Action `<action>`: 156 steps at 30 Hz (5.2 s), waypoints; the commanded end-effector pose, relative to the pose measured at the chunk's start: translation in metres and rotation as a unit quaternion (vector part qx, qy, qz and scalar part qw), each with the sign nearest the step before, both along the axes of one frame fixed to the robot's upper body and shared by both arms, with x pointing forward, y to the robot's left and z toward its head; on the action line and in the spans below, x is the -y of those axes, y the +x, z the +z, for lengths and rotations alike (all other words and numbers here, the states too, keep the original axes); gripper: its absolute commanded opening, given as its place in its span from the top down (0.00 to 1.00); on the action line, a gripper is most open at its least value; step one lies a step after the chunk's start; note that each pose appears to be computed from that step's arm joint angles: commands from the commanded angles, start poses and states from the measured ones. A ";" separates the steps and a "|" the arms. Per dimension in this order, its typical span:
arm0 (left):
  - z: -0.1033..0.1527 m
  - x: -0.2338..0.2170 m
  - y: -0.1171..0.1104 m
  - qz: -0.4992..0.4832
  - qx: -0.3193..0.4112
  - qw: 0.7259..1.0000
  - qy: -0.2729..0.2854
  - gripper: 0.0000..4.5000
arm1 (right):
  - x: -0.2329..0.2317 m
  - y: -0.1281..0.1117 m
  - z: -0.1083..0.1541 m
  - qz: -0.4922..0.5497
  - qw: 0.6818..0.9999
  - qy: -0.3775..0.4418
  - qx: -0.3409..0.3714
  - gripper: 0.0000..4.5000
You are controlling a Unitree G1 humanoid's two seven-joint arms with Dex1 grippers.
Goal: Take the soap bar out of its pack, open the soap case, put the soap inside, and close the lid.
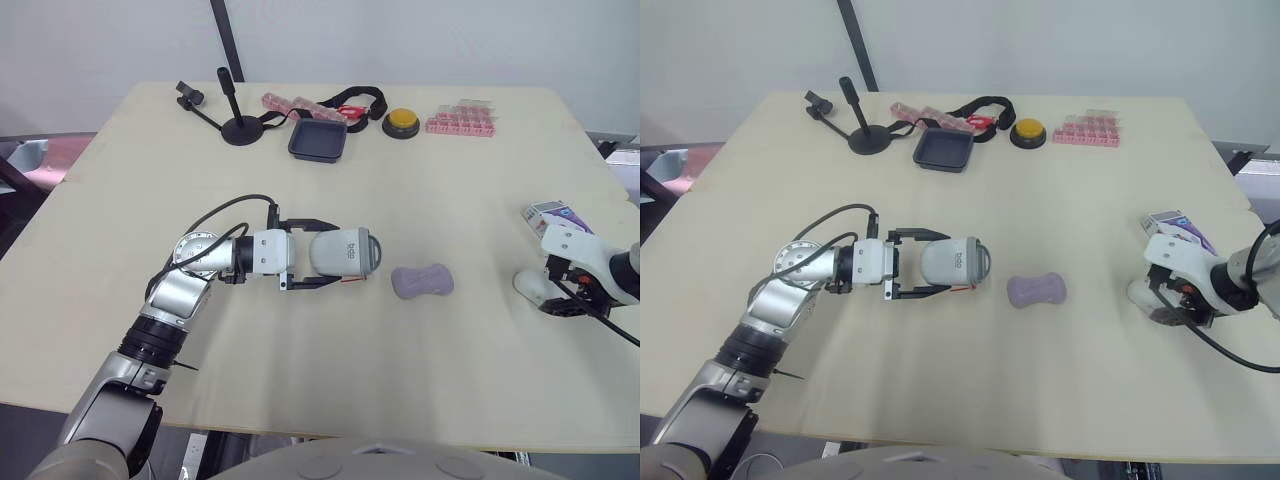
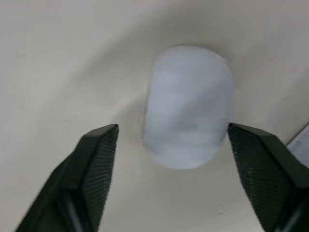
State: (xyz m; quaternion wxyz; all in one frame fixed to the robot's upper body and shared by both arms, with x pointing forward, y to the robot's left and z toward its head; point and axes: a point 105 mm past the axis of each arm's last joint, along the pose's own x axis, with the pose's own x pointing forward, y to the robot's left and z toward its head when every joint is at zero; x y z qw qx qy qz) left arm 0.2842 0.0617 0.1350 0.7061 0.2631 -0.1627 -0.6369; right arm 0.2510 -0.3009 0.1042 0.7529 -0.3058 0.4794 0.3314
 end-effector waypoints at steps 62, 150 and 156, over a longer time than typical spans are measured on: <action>0.004 -0.013 0.011 0.050 -0.093 0.927 0.359 0.23 | -0.117 -0.073 -0.014 0.172 0.835 0.427 0.302 0.00; -0.061 -0.093 -0.115 0.075 -0.180 0.981 -0.017 0.00 | -0.166 0.025 0.034 0.345 0.910 0.193 0.128 0.00; -0.069 -0.098 -0.119 0.078 -0.177 0.981 -0.019 0.00 | -0.171 0.032 0.023 0.362 0.911 0.177 0.087 0.00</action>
